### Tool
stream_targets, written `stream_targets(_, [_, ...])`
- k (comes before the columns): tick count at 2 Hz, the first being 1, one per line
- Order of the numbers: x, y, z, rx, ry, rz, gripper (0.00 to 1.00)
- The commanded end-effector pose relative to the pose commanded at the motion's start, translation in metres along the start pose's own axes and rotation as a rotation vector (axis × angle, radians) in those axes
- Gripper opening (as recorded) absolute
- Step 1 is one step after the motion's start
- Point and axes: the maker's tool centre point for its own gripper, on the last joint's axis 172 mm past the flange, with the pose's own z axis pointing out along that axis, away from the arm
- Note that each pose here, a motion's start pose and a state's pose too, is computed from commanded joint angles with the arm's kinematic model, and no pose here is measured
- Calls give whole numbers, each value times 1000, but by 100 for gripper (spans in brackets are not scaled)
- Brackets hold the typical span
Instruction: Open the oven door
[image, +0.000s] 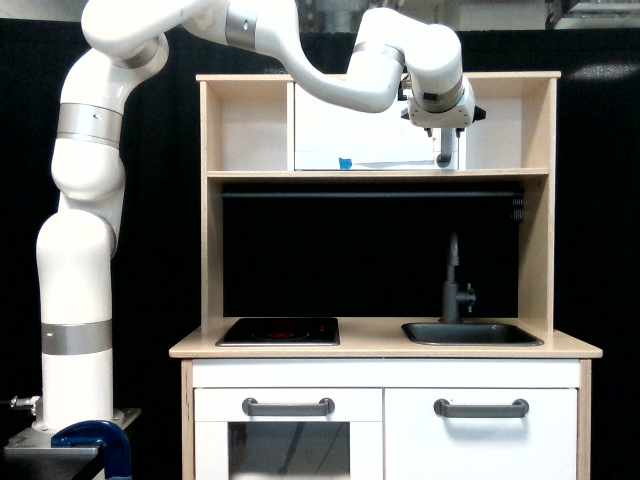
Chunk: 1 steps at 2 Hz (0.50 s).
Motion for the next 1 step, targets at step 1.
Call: stream_targets(1, [5, 1, 27, 0, 0, 0, 100])
